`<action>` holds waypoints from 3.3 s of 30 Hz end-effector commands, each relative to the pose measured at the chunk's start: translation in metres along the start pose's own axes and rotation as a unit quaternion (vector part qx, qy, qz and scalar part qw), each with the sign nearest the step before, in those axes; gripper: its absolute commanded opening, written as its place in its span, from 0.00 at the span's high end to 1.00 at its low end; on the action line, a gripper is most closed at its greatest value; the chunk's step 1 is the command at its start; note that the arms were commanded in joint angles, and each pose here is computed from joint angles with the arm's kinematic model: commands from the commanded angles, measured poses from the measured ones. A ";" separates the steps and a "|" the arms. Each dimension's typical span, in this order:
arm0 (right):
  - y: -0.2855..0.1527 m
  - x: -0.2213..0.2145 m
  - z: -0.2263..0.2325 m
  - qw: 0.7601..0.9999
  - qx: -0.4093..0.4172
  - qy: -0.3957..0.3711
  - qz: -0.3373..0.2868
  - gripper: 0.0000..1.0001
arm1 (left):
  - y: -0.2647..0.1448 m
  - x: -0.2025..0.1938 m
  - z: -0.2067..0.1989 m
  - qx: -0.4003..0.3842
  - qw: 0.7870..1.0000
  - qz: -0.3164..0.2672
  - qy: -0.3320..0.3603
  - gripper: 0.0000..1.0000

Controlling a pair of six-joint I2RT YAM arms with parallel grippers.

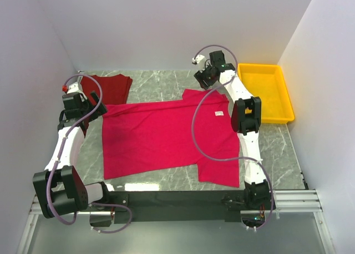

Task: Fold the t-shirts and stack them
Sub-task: Fold the tshirt

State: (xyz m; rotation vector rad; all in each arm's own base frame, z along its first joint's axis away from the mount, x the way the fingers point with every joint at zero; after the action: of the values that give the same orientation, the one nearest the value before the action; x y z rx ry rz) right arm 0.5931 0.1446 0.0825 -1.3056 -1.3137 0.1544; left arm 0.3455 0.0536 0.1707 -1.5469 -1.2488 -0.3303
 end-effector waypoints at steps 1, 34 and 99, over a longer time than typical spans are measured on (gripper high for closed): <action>0.003 0.000 0.002 1.000 0.009 -0.019 -0.002 0.35 | -0.003 0.003 -0.004 -0.011 1.000 -0.004 -0.006 0.04; 0.011 -0.015 0.028 0.998 0.049 -0.033 0.028 0.94 | -0.001 0.000 -0.006 -0.018 1.000 0.004 -0.010 0.05; -0.074 -0.017 0.102 0.956 0.185 0.226 -0.004 0.36 | -0.021 -0.017 -0.006 -0.038 0.999 0.010 0.004 0.04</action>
State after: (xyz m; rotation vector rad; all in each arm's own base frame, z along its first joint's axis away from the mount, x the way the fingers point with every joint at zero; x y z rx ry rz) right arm 0.4625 0.1637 0.0955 -0.9045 -0.9492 0.1677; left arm 0.3255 0.0384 0.1644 -1.6179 -1.2151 -0.3404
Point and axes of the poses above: each gripper's point midway between its finger pads, its own y axis out along the fingers, its own z axis along the line the jaws close on, x = y × z, the point moved 2 cm from there along -y, back along the fingers, and after that the axes turned 6 degrees about -y, right-handed, at the moved point
